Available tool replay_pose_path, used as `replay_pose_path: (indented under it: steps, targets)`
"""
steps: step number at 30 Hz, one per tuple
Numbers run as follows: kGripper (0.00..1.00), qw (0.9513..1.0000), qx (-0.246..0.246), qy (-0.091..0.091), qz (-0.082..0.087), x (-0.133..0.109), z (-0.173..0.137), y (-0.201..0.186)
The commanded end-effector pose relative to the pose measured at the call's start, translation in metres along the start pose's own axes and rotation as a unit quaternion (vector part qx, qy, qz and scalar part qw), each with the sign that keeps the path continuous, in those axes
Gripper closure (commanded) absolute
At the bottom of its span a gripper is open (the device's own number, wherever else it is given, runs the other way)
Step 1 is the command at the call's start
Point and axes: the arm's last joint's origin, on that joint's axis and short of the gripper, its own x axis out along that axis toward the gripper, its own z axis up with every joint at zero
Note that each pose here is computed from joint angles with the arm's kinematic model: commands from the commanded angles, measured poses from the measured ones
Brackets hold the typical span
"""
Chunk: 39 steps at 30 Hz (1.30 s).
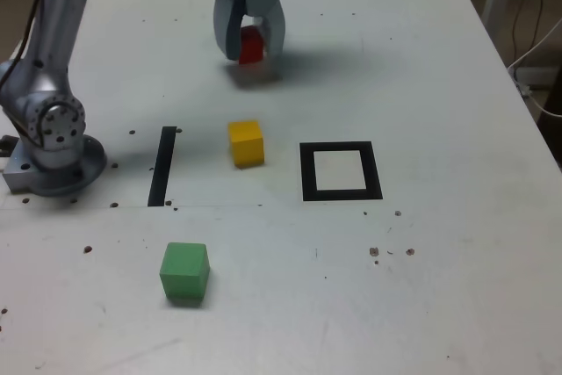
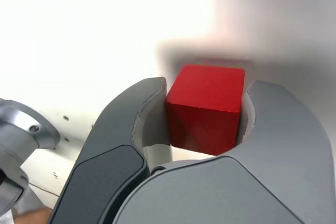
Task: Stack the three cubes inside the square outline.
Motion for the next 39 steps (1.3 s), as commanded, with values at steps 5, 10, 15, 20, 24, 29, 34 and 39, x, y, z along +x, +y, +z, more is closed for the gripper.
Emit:
replay_pose_path:
  steps: [5, 10, 15, 20, 24, 29, 34, 39]
  targets:
    - [0.79, 0.9989, 0.04, -0.016, 0.017, -0.02, -0.01, -0.053]
    - [0.79, 0.9963, 0.078, -0.024, 0.027, -0.027, -0.018, -0.106]
    - [0.79, 0.9929, 0.11, -0.028, 0.036, -0.027, -0.021, -0.153]
    - [0.79, 0.9897, 0.133, -0.029, 0.044, -0.024, -0.02, -0.189]
    - [0.79, 0.9875, 0.147, -0.027, 0.049, -0.02, -0.02, -0.211]
    - [0.79, 0.9845, 0.164, -0.023, 0.057, -0.013, -0.015, -0.236]
    - [0.79, 0.9808, 0.185, -0.013, 0.06, -0.001, -0.007, -0.259]
    - [0.79, 0.9776, 0.201, -0.004, 0.062, 0.012, 0.001, -0.278]
